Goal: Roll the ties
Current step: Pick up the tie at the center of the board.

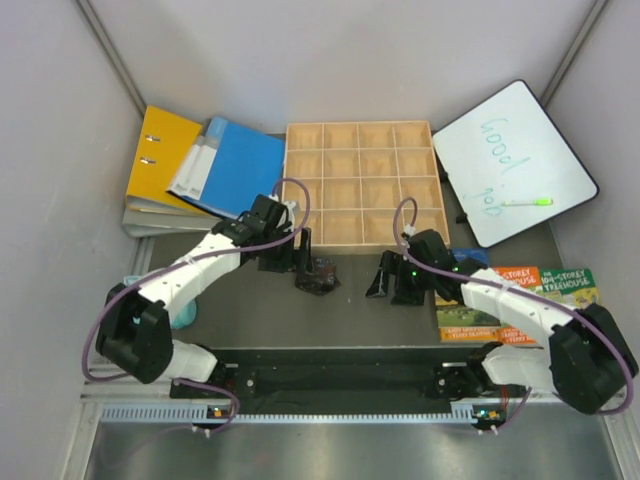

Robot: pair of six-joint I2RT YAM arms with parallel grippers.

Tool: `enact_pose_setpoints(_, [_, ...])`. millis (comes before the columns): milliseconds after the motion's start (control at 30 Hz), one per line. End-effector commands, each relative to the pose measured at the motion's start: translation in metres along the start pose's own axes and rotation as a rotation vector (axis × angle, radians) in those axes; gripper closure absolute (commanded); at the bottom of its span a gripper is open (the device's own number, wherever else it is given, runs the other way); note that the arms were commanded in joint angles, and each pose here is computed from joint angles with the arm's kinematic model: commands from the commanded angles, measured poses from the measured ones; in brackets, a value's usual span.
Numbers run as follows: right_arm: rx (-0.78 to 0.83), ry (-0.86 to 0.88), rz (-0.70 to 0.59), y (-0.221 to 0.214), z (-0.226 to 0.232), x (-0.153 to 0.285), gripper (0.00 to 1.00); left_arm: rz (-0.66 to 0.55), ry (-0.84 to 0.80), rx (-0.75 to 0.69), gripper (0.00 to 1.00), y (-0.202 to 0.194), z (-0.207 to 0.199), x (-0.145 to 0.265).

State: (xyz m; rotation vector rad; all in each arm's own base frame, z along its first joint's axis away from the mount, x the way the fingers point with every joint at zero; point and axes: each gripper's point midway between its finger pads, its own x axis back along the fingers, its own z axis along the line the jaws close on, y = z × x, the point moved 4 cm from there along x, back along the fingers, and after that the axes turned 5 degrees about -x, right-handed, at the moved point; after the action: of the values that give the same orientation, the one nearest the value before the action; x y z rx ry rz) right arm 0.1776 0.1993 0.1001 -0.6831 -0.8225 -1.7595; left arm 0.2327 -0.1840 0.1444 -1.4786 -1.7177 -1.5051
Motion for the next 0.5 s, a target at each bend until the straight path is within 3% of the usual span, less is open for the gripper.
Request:
enact_pose_setpoints(0, [0.022, 0.054, -0.059, -0.004, -0.001, 0.012, 0.18, -0.005, -0.118, -0.047, 0.14, 0.016, -0.009, -0.004])
enact_pose_setpoints(467, [-0.005, 0.058, -0.055, -0.022, -0.021, 0.008, 0.17, 0.022, -0.165, 0.066, 0.16, 0.014, -0.005, -0.042])
